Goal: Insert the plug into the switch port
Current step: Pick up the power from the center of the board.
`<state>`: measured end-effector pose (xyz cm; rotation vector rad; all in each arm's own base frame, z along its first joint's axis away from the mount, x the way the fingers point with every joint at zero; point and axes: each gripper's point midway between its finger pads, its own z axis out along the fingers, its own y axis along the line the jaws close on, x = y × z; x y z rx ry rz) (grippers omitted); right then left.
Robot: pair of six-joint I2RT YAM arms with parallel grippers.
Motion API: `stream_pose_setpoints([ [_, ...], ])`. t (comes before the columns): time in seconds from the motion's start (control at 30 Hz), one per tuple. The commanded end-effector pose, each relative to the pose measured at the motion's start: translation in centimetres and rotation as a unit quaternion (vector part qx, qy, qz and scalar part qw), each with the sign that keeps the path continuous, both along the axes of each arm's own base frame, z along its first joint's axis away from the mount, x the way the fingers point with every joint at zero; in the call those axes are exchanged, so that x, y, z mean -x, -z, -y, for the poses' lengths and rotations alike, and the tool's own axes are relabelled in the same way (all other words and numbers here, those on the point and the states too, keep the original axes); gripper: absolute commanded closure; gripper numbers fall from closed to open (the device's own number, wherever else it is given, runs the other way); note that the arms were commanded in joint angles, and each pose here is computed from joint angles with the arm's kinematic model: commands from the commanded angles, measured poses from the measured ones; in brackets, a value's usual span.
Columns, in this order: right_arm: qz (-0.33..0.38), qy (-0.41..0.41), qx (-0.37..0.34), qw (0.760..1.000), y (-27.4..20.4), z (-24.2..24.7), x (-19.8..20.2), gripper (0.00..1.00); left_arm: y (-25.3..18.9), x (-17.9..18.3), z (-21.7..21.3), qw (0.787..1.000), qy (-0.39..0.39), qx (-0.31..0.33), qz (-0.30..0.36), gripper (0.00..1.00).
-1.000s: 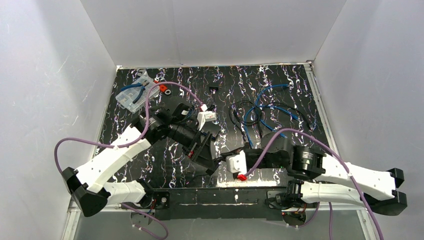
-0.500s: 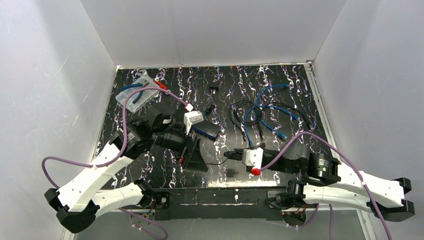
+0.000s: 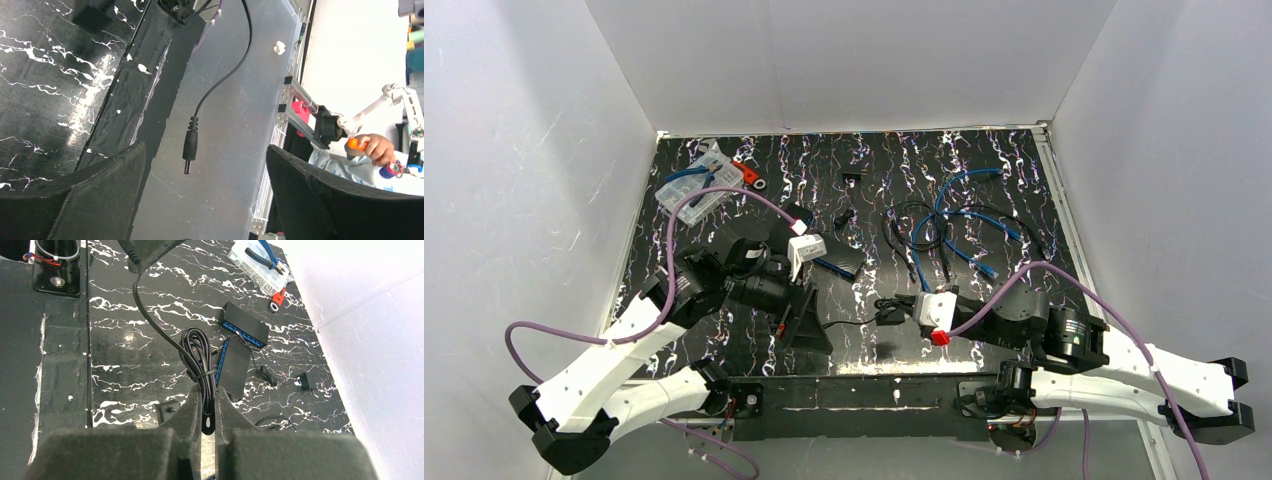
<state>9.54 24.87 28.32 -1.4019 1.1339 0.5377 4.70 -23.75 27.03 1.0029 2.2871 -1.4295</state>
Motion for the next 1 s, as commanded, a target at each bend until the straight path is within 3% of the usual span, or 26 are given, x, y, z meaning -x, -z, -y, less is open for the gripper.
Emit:
stream_pose_setpoints([
  [0.0, 0.008, 0.014, -0.047, 0.999, -2.34, -0.37, -0.47, 0.99, -0.41, 1.4, -0.35, 0.999, 0.032, 0.018, -0.006, 0.18],
  [0.13, 0.008, 0.013, -0.047, 0.999, -2.32, -0.4, -0.46, 0.99, -0.3, 1.66, -0.5, 0.999, 0.037, 0.018, -0.009, 0.3],
  [0.27, 0.006, 0.015, -0.045, 0.999, -2.12, -0.47, -0.51, 0.99, -0.31, 1.83, -0.55, 0.999, 0.041, 0.019, -0.011, 0.55],
  [0.43, 0.003, 0.015, -0.046, 0.999, -1.93, -0.46, -0.48, 0.99, -0.23, 2.05, -0.69, 0.999, 0.044, 0.017, -0.016, 0.64],
  [0.7, 0.002, 0.02, -0.047, 0.999, -1.76, -0.29, -0.57, 0.99, -0.17, 2.22, -0.87, 0.999, 0.048, 0.014, -0.016, 0.9],
  [0.77, 0.002, 0.02, -0.048, 0.999, -1.91, -0.2, -0.57, 0.99, -0.07, 2.23, -0.92, 0.999, 0.048, 0.011, -0.017, 1.0],
  [0.97, -0.004, 0.016, -0.044, 0.999, -1.47, -0.14, -0.34, 0.99, 0.25, 2.07, -0.8, 0.999, 0.046, 0.004, -0.022, 1.0],
])
